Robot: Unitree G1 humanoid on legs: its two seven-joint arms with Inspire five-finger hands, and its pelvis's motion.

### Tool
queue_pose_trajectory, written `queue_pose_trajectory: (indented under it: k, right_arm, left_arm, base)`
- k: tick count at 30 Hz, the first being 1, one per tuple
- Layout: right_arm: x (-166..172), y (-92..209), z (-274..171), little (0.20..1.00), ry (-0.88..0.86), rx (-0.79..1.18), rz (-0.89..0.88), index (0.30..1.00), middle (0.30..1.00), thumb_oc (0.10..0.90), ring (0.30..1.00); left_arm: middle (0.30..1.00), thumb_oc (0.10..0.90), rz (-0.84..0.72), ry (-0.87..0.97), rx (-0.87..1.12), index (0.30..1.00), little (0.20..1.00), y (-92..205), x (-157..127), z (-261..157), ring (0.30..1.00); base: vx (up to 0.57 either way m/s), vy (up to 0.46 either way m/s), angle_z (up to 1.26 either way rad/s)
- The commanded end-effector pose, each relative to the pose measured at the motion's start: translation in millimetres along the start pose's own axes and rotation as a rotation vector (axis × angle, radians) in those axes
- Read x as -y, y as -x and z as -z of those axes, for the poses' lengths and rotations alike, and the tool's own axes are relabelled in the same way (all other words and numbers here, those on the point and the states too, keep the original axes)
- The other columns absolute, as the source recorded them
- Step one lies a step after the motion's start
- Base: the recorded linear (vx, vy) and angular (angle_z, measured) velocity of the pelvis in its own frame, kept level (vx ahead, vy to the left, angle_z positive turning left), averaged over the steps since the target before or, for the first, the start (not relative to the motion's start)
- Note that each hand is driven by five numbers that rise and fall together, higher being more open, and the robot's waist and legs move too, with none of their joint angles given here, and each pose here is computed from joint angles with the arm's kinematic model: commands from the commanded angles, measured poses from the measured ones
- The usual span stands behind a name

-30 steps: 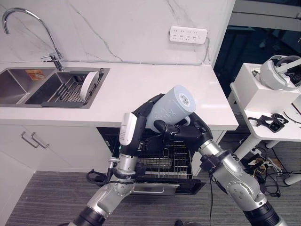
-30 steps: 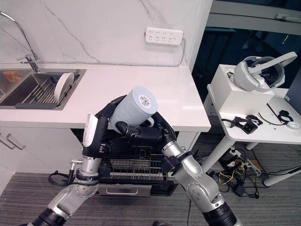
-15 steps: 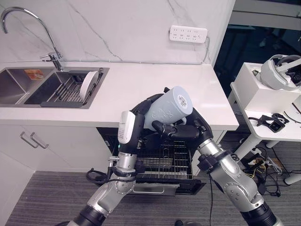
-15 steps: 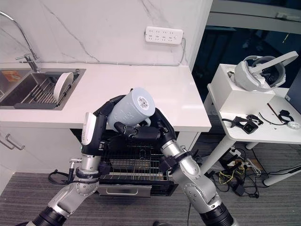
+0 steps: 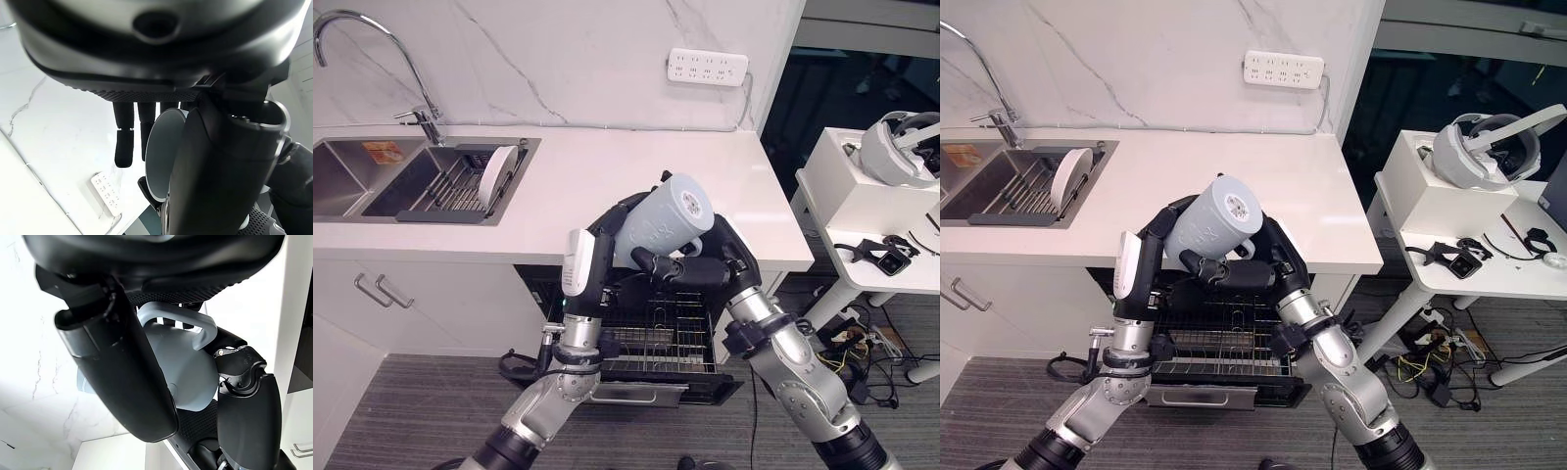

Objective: Place the dishes in the dishwasher.

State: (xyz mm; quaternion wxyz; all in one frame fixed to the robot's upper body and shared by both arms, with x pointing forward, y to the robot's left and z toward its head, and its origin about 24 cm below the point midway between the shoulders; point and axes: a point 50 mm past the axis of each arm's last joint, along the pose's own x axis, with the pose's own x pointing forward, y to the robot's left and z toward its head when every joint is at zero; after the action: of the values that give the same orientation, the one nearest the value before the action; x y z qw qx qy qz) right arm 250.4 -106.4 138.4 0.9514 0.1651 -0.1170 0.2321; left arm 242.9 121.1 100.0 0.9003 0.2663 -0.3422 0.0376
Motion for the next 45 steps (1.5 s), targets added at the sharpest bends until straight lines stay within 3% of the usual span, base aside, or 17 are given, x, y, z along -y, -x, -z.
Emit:
queue_pose_trajectory:
  k: [1,4,20,45]
  right_arm:
    - [-7,-3,-89,0.9,-0.043,0.531,0.001,0.9,0.9,0.8,0.9]
    - [-9,-4,-90,0.9,-0.124,0.523,-0.055,0.9,0.9,0.8,0.9]
    - [-10,-6,-90,0.9,-0.177,0.517,-0.156,0.9,0.9,0.8,0.9]
    - [-12,-13,-73,0.9,-0.119,0.39,-0.159,0.9,0.9,0.8,0.9]
  left_arm:
    - [0.3,0.4,-0.12,0.084,0.119,0.3,0.3,-20,-18,-20,0.3]
    - [0.3,0.4,-0.115,0.091,0.11,0.3,0.3,-19,-16,-19,0.3]
    - [0.3,0.4,-0.092,0.086,0.094,0.3,0.3,-14,-14,-13,0.3]
    - [0.3,0.4,-0.118,0.094,0.116,0.3,0.3,-19,-20,-16,0.3]
  base:
    - [0.0,0.0,0.0]
    - [0.0,0.0,0.0]
    - [0.0,-0.002,0.0]
    - [0.0,-0.001,0.0]
